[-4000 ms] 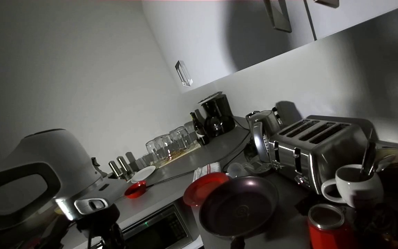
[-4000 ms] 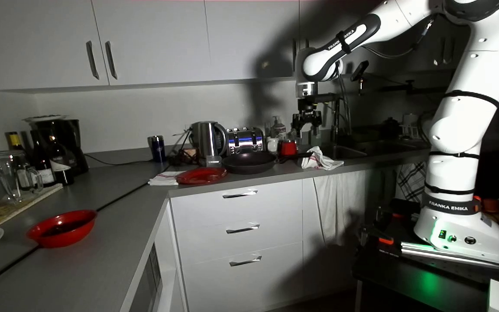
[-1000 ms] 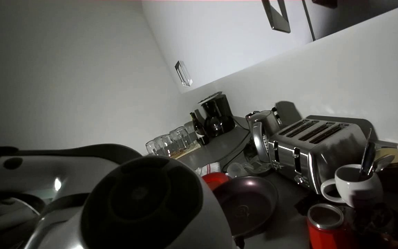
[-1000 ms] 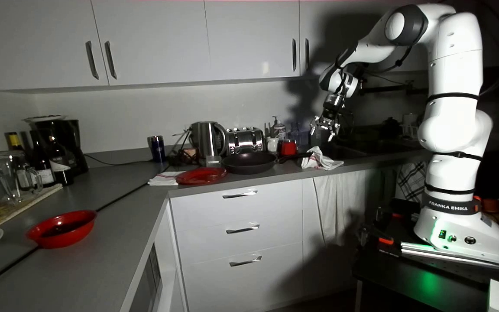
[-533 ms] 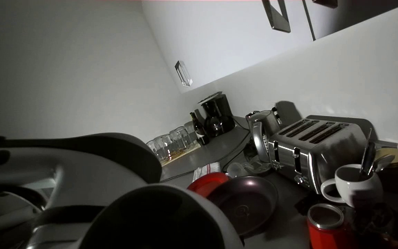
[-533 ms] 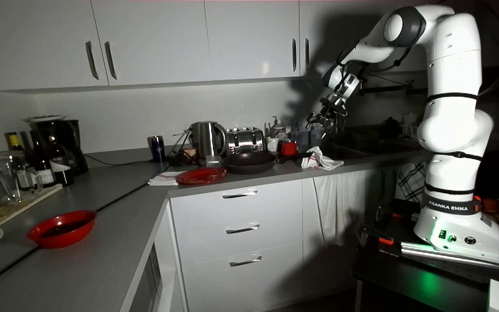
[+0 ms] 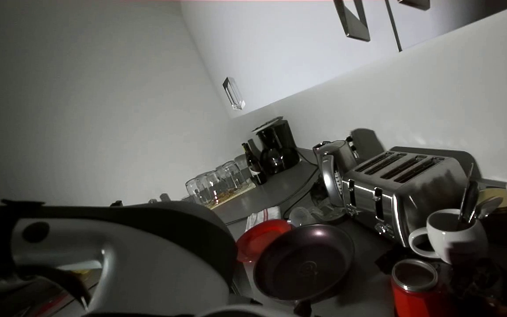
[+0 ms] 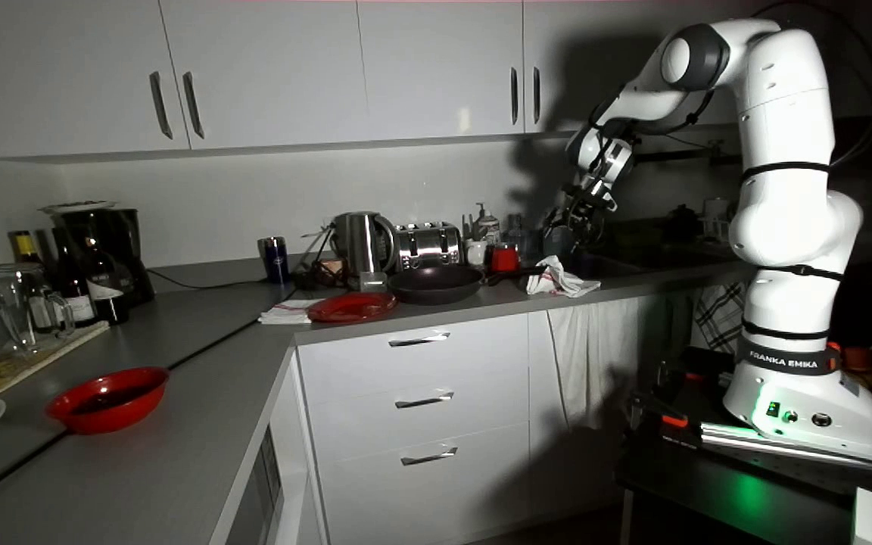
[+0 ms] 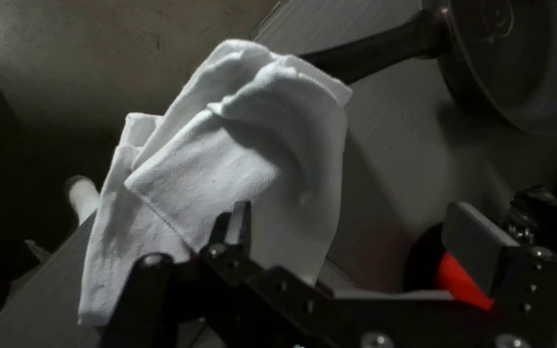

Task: Use the white towel to wipe the right side of the countertop

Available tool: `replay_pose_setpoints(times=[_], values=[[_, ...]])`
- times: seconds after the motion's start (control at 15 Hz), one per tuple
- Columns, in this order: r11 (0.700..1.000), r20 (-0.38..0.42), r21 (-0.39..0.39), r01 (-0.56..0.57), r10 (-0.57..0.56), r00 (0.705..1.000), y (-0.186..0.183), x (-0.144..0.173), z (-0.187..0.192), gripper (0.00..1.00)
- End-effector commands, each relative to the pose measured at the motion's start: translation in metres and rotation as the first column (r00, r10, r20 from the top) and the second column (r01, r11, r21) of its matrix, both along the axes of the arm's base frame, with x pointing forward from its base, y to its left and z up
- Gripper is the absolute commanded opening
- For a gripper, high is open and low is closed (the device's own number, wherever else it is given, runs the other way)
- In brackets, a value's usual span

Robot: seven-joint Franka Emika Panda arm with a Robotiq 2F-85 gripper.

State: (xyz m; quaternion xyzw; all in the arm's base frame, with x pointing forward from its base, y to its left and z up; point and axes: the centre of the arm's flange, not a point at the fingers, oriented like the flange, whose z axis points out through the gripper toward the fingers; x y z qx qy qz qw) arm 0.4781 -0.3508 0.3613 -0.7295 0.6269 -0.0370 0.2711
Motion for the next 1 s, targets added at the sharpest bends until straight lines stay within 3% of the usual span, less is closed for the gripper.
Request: replay_pose_setpoints(times=[0.0, 0.93], values=[[0.997, -0.052, -0.023, 0.074, -0.075, 0.996, -0.015, -0.008, -0.006, 1.00], [0.996, -0.253, -0.031, 0.088, -0.093, 0.963, -0.007, 0.000, -0.088, 1.00]])
